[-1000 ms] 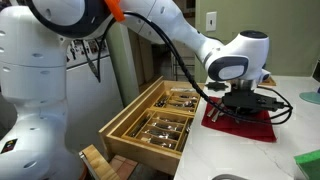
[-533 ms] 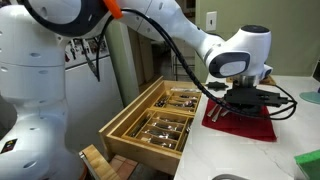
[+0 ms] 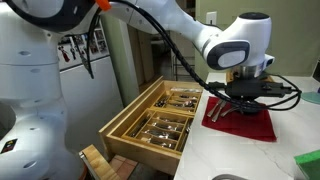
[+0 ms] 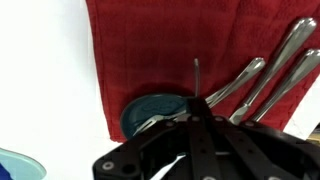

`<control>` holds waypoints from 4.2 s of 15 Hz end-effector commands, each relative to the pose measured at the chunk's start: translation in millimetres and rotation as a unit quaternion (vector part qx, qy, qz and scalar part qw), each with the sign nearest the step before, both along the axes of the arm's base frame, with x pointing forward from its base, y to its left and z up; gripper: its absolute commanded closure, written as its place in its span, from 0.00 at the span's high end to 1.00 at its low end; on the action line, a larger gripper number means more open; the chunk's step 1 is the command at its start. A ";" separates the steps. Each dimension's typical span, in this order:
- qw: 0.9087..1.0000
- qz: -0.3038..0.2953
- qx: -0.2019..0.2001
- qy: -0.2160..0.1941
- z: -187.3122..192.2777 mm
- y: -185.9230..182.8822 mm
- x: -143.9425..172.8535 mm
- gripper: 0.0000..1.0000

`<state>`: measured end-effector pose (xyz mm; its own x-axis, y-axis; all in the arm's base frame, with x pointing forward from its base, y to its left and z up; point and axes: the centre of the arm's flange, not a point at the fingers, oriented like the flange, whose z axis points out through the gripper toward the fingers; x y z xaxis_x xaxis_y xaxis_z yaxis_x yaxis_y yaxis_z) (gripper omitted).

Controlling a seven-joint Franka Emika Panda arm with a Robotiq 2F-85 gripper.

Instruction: Put the spoon in the drawer

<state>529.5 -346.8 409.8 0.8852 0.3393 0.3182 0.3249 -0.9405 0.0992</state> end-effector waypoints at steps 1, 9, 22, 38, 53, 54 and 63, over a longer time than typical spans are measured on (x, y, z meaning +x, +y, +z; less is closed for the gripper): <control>0.999 -0.027 -0.019 0.014 40.2 27.6 -35.6 0.01; 0.981 -0.166 -0.059 0.084 88.5 149.2 -54.1 0.01; 0.933 -0.356 -0.002 0.053 81.0 418.2 33.9 0.01; 0.879 -0.463 -0.020 0.114 24.8 439.3 67.4 0.01; 0.770 -0.620 -0.060 0.141 -105.5 446.9 114.1 0.03; 0.769 -0.621 -0.059 0.141 -106.8 446.2 116.9 0.03; 0.759 -0.632 -0.058 0.146 -139.2 456.0 157.4 0.01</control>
<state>662.2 99.9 294.6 0.5735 -0.8134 0.0971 -0.7980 -0.5280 0.2907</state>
